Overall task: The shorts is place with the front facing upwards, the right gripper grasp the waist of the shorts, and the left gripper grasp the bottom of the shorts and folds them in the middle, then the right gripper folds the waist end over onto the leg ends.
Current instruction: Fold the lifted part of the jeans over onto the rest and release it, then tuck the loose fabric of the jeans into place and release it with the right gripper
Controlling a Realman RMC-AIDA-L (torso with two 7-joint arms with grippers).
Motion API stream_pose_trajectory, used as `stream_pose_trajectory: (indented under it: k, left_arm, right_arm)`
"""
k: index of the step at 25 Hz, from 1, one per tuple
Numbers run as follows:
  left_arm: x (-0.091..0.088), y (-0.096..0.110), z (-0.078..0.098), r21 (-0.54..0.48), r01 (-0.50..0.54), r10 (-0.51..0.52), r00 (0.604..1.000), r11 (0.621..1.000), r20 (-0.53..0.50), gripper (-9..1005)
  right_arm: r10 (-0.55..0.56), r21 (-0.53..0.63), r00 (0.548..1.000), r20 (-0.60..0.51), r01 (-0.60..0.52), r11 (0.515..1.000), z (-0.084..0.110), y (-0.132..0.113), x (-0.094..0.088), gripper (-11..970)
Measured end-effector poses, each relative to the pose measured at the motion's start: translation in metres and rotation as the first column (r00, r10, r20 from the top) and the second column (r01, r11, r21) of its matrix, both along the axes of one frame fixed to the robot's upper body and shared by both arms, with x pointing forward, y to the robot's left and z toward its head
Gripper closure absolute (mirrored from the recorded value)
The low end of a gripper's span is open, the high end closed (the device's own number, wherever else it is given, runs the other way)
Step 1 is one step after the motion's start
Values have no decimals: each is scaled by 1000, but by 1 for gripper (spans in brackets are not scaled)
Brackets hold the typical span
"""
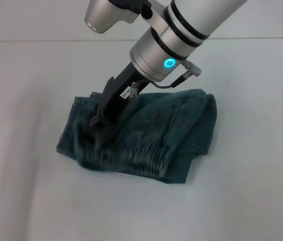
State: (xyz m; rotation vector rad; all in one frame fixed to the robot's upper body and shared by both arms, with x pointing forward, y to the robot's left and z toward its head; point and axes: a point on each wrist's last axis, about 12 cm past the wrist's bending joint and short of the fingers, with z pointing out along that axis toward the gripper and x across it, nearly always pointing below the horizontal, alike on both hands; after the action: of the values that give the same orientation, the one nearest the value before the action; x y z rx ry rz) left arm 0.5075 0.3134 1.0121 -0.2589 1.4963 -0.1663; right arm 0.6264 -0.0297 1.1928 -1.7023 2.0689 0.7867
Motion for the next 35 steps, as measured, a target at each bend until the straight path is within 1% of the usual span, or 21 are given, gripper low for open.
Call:
stream_pose_trajectory:
  k: [2,6,9,14,17,21,24,28,31,33,35]
  left_arm:
    - [2,-1,0,1,6,-5,1000,1000,-8,983]
    - [4,-3,-2,0,13,-13,1000,1000,-25,983]
    - [4,-3,-2,1,13,-13,1000,1000,-28,983]
    - [4,-3,-3,1,8,-8,999,1000,-38,983]
    - [4,-1,-4,0,1,-1,999,1000,-49,983]
    - [4,-1,-4,-1,-3,3,999,1000,-52,984]
    - [6,-1,-4,0,-1,1,999,1000,-51,984]
    - [9,-2,-3,1,2,-2,998,1000,-56,984]
    - [12,-3,-2,4,9,-9,999,1000,-52,984]
    - [13,-4,-1,8,13,-12,999,1000,-51,984]
    - [14,-4,-1,14,15,-14,999,1000,-52,984]
  right_arm:
    - [4,0,1000,5,-4,1000,0,0,0,815]
    - [12,0,1000,4,-12,1000,0,0,-1,685]
    - [34,-22,999,5,-34,999,1,0,-2,588]
    - [143,-137,990,0,-141,980,8,-7,-12,353]
    - [171,-209,985,-8,-169,963,14,-17,-18,113]
    - [144,-312,990,-13,-140,940,12,-28,-23,82]
    - [131,-344,991,-21,-131,930,9,-30,-26,60]
    - [101,-405,995,-27,-103,908,0,-28,-31,29]
    - [67,-438,998,-16,-67,896,-6,-25,-33,29]
    - [40,-465,999,11,-30,885,-12,-22,-34,30]
    - [33,-471,999,20,-20,882,-14,-20,-34,30]
